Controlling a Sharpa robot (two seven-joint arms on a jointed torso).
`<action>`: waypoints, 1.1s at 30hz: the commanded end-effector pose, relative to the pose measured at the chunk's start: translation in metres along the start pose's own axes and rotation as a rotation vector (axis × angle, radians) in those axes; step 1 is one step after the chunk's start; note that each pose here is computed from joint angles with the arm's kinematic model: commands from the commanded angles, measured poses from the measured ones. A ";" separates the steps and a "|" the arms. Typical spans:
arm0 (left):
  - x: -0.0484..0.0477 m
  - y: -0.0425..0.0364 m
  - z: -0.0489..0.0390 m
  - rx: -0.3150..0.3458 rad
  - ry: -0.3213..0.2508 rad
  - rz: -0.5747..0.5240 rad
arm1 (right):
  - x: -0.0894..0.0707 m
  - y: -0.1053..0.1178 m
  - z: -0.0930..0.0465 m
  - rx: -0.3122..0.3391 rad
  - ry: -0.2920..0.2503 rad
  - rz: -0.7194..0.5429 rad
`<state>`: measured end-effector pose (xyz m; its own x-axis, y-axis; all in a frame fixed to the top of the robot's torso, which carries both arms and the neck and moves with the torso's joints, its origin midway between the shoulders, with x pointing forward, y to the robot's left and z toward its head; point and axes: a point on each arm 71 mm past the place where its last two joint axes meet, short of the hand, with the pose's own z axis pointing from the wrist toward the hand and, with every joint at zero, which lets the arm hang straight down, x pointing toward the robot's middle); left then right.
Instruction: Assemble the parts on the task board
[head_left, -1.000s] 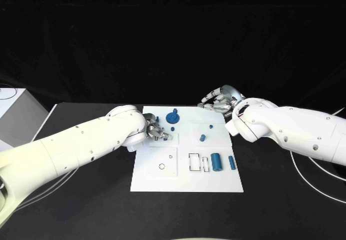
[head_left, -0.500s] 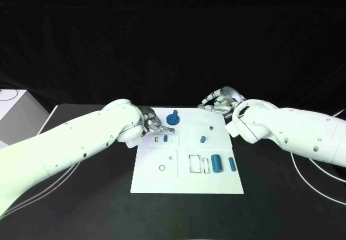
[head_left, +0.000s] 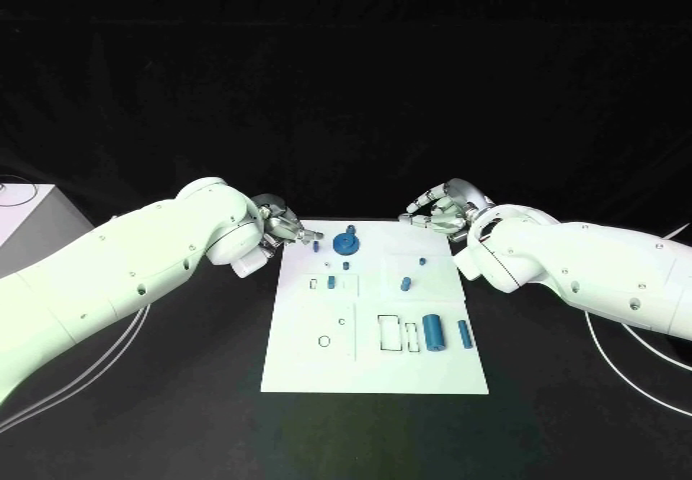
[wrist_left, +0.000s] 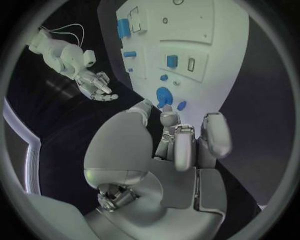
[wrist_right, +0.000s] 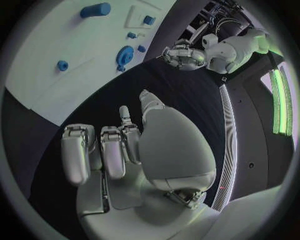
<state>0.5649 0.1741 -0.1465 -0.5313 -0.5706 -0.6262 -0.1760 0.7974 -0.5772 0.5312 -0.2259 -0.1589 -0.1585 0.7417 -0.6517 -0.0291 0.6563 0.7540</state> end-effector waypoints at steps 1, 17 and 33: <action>-0.0081 -0.0016 0.0048 0.030 -0.049 -0.035 | 0.000 0.001 -0.001 -0.019 -0.001 -0.002; -0.0153 0.0036 0.0366 -0.040 -0.126 -0.024 | -0.002 0.002 -0.004 -0.029 -0.004 0.000; -0.0034 0.0076 0.0482 -0.059 -0.101 -0.011 | -0.003 0.005 -0.004 -0.036 0.001 -0.003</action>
<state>0.6049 0.1761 -0.1754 -0.4375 -0.5881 -0.6803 -0.2500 0.8062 -0.5362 0.5274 -0.2272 -0.1542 -0.1555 0.7445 -0.6492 -0.0454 0.6512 0.7576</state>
